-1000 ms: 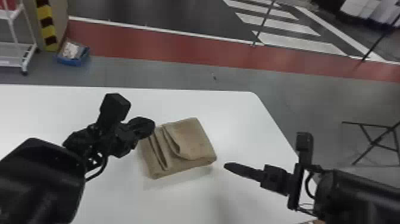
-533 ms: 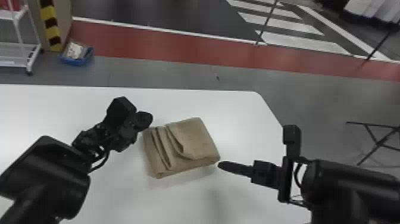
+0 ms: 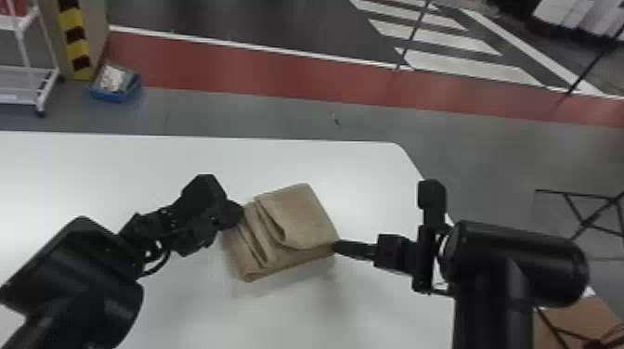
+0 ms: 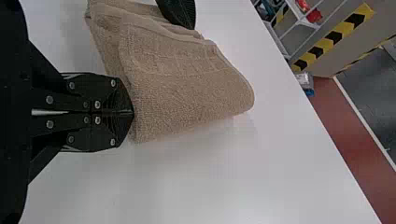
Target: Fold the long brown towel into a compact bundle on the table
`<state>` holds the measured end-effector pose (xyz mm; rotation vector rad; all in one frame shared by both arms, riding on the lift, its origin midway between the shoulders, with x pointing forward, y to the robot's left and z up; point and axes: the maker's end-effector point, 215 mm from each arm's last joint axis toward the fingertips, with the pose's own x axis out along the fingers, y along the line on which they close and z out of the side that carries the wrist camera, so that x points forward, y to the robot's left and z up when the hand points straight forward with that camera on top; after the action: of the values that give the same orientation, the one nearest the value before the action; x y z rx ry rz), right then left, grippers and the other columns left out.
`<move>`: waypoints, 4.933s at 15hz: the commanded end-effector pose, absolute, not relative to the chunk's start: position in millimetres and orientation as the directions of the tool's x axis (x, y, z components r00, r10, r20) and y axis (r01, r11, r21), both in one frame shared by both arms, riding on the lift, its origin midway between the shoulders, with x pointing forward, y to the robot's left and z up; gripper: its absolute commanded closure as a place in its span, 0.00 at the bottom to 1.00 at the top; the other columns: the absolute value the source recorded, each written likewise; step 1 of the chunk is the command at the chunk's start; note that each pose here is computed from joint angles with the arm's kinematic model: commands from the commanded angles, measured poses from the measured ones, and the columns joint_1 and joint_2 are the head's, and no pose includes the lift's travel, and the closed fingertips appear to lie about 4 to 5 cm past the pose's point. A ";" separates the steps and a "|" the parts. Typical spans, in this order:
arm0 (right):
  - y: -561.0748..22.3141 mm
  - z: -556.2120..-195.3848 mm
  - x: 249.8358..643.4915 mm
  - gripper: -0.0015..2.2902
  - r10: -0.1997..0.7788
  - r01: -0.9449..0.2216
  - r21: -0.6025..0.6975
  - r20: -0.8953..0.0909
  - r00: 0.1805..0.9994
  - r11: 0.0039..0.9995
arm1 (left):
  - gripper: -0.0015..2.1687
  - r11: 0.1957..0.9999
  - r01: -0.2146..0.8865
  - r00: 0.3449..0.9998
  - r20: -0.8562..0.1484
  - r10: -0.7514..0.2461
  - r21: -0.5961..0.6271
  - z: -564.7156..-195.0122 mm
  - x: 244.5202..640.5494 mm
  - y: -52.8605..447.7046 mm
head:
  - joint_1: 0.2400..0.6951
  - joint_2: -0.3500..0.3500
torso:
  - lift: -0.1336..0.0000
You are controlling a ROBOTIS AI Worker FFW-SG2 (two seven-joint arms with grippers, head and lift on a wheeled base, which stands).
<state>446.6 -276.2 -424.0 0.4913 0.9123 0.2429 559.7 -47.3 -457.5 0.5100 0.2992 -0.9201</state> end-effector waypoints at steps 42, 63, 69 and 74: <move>-165.8 -425.0 604.9 0.91 0.516 -0.497 0.212 -0.589 0.622 0.841 | 0.95 0.681 0.727 0.663 -0.350 -0.662 0.087 -369.6 457.9 102.7 | 1.00 0.40 | 0.07; -112.6 -357.1 542.7 0.03 0.387 -0.914 -0.401 -0.834 0.395 0.068 | 0.01 0.947 0.322 0.947 0.018 -0.322 -0.013 -297.3 396.7 195.1 | 1.00 0.65 | 0.07; -98.0 -373.0 545.8 0.04 0.354 -0.892 -0.420 -0.870 0.344 -0.165 | 0.01 0.959 0.283 0.959 0.017 -0.283 -0.007 -303.1 399.2 199.7 | 1.00 0.66 | 0.07; -100.3 -383.6 549.7 0.06 0.331 -0.894 -0.398 -0.888 0.319 -0.207 | 0.01 0.964 0.265 0.963 0.064 -0.263 -0.022 -297.0 398.5 204.8 | 1.00 0.67 | 0.07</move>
<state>548.4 -100.4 -381.3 -1.3368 0.5648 1.2306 398.9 204.5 -299.6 -0.0207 -0.0472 -0.2700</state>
